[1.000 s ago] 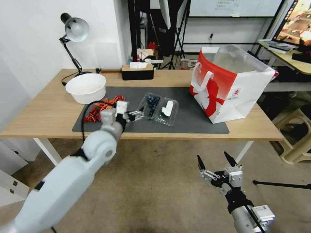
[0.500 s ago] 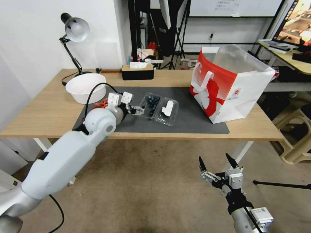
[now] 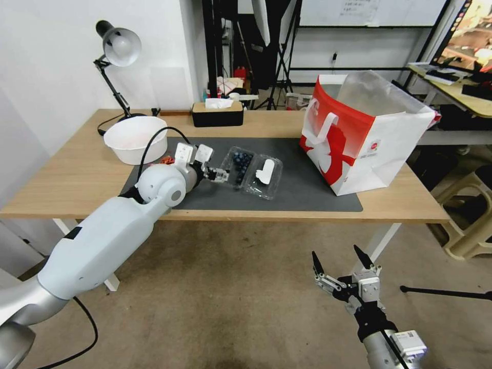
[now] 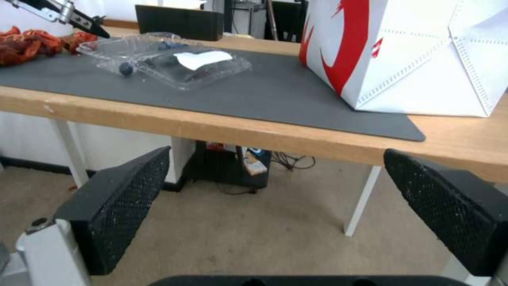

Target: Close the takeout container lid, then place the container into the takeout bag.

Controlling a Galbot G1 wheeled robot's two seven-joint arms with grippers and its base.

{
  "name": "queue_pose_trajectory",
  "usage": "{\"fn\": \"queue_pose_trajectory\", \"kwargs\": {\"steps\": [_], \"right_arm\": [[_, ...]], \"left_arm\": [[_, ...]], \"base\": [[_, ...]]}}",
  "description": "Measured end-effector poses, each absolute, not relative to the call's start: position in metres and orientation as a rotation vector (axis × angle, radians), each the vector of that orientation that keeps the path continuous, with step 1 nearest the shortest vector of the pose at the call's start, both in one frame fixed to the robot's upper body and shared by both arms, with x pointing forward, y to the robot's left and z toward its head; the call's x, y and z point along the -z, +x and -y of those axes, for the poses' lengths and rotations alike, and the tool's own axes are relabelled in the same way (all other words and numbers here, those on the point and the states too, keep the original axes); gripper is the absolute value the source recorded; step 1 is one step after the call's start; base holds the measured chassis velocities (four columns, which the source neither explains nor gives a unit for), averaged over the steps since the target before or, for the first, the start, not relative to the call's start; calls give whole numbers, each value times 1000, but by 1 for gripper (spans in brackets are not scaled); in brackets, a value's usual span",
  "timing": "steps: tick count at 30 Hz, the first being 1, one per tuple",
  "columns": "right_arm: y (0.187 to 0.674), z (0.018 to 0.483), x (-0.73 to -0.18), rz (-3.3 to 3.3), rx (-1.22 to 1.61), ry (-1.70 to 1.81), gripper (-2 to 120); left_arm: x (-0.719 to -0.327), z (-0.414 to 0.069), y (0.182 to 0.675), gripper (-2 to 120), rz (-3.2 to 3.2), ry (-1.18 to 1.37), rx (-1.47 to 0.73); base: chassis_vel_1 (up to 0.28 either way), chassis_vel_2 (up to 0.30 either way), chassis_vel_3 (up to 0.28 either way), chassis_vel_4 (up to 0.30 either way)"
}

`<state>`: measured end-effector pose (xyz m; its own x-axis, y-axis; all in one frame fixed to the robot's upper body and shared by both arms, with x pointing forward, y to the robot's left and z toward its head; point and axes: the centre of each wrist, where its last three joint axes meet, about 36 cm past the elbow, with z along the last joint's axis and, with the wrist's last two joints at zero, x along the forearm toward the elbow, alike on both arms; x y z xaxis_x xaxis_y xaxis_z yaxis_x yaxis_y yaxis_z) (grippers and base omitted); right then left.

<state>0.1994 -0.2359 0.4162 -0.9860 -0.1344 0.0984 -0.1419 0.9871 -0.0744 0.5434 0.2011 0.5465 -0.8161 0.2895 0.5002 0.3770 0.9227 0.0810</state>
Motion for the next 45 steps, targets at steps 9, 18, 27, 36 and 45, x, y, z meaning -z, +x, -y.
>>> {"fn": "queue_pose_trajectory", "kwargs": {"steps": [9,18,27,36,45], "right_arm": [[199,237,-407,3035,-129,218,100],[199,237,-403,3036,-131,220,100],[199,237,-404,3036,-141,223,100],[199,237,-404,3037,-149,227,100],[199,237,-403,3038,-149,226,100]], "left_arm": [[-533,-202,543,100,2551,-482,329],[-527,-204,555,100,2540,-446,399],[-527,-208,556,100,2537,-442,407],[-525,-208,556,100,2531,-446,408],[-520,-212,555,100,2515,-440,423]], "base": [[0,0,0,0],[0,0,0,0],[0,0,0,0],[0,0,0,0],[0,0,0,0]]}}
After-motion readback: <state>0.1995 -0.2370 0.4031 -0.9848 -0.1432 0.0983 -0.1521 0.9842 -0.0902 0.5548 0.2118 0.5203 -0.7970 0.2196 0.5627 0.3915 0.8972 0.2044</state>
